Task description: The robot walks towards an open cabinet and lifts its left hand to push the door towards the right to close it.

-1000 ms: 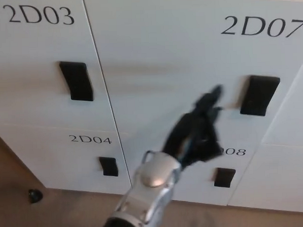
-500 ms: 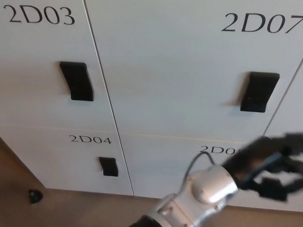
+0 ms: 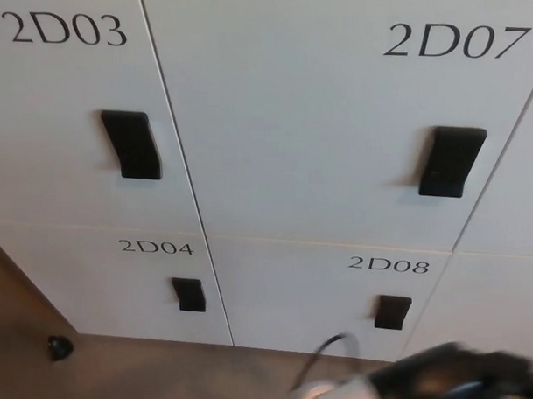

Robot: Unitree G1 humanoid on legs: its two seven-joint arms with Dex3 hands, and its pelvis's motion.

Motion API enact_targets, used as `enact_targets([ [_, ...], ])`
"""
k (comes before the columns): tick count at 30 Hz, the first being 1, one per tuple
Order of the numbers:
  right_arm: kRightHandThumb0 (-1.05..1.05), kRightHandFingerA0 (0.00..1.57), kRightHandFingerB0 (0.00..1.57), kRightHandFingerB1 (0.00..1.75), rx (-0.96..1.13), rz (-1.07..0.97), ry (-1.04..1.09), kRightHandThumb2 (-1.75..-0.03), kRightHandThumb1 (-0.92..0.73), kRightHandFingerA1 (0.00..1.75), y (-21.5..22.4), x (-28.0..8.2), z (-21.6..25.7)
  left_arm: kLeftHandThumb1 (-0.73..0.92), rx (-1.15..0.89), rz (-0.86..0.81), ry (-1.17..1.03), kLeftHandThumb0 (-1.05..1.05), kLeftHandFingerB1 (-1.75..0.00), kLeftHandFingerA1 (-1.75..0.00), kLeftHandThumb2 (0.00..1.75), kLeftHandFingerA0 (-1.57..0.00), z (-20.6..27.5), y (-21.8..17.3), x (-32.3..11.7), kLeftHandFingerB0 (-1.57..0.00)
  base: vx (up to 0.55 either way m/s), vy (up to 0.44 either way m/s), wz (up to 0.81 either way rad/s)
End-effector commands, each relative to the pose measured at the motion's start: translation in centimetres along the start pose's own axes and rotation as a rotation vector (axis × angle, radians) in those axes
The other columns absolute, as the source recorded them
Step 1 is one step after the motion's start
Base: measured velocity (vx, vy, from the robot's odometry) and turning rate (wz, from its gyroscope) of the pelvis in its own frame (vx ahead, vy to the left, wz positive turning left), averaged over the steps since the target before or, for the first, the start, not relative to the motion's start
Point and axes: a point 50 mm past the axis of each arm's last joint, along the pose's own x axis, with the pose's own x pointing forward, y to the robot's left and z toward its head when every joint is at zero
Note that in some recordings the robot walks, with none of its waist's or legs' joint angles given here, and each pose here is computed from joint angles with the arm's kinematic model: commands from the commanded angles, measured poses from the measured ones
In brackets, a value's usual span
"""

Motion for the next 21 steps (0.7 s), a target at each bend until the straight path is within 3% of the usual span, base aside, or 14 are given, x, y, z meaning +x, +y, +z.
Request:
enact_targets([
  [1, -0.64, 0.43, 0.29, 0.33, -0.092, -0.019, -0.038, -0.67, -0.88, 0.42, -1.3, 0.9, 2.6, 0.49, -0.062, 0.38, 0.378, 0.14, -0.39, -0.42, 0.56, -0.51, -8.9, 2.4, -14.0, -0.48, 0.0, 0.0, 0.0],
  [9, -0.67, 0.43, 0.31, 0.34, -0.019, -0.028, -0.011, -0.66, -0.86, 0.43, -1.1, 0.8, 1.7, 0.53, -0.097, 0.686, 0.61, 0.21, -0.42, -0.47, 0.63, -0.5, -12.9, 5.1, -23.9, -0.48, 0.0, 0.0, 0.0],
  [11, -0.69, 0.43, 0.33, 0.35, 0.018, -0.049, -0.021, -0.66, -0.87, 0.45, -1.2, 0.8, 1.9, 0.56, -0.058, 0.757, 0.756, 0.17, -0.4, -0.44, 0.61, -0.49, -14.3, 6.7, -27.3, -0.5, 0.0, 0.0, 0.0],
  [15, -0.67, 0.42, 0.32, 0.35, 0.052, -0.075, -0.027, -0.66, -0.87, 0.44, -1.4, 0.8, 1.9, 0.5, -0.055, 0.843, 0.901, 0.2, -0.42, -0.46, 0.6, -0.46, -15.2, 8.7, -30.7, -0.48, 0.0, 0.0, 0.0],
  [21, -0.67, 0.43, 0.33, 0.35, 0.056, -0.083, -0.043, -0.66, -0.87, 0.43, -1.4, 0.9, 2.1, 0.47, -0.093, 0.899, 0.991, 0.18, -0.42, -0.46, 0.57, -0.5, -15.9, 9.4, -32.4, -0.48, 0.0, 0.0, 0.0],
])
